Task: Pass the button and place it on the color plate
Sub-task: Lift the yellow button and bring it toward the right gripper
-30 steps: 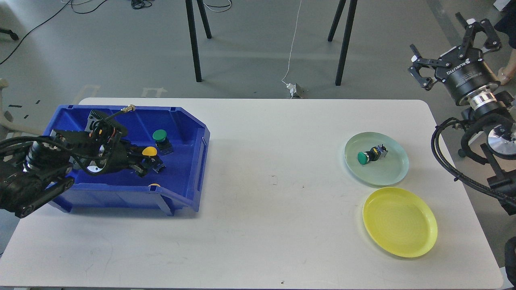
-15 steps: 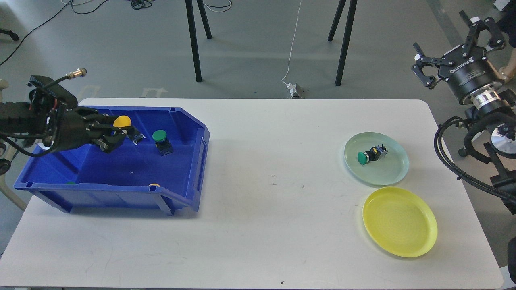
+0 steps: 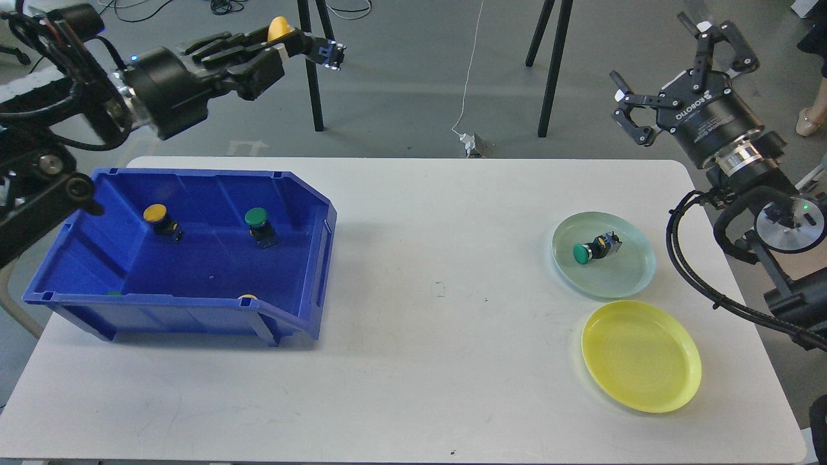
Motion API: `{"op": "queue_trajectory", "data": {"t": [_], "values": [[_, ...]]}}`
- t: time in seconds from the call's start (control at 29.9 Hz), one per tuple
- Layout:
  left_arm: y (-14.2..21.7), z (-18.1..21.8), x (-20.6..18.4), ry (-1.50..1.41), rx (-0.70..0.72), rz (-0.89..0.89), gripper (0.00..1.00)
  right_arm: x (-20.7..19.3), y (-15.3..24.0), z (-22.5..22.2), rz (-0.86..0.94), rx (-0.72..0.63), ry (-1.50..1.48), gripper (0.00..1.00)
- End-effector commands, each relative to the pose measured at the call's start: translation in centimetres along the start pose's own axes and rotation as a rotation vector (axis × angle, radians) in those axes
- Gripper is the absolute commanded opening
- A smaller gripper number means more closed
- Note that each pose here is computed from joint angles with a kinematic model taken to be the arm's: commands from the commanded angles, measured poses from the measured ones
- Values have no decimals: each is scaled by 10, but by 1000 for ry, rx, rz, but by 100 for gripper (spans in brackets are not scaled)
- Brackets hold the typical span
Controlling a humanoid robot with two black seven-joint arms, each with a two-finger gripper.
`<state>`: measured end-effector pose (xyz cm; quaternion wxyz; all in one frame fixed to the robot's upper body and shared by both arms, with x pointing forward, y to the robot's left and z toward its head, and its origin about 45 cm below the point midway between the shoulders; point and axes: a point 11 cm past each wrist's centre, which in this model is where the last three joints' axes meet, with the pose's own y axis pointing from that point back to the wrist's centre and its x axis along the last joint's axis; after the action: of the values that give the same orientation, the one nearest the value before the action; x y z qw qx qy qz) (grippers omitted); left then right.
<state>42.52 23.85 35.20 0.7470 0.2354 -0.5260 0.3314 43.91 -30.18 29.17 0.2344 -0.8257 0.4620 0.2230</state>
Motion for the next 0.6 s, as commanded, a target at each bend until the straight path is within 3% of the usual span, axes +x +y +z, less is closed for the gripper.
{"op": "queue_trajectory", "data": {"t": [0.0, 0.27, 0.57], "values": [[-40, 19, -27, 88, -34, 55, 31, -22, -9, 26, -47, -82, 61, 98], [-80, 46, -74, 180, -67, 63, 31, -55, -25, 66, -111, -159, 101, 92], [-84, 48, -89, 179, -64, 28, 31, -79, -43, 87, -155, -178, 64, 92]]}}
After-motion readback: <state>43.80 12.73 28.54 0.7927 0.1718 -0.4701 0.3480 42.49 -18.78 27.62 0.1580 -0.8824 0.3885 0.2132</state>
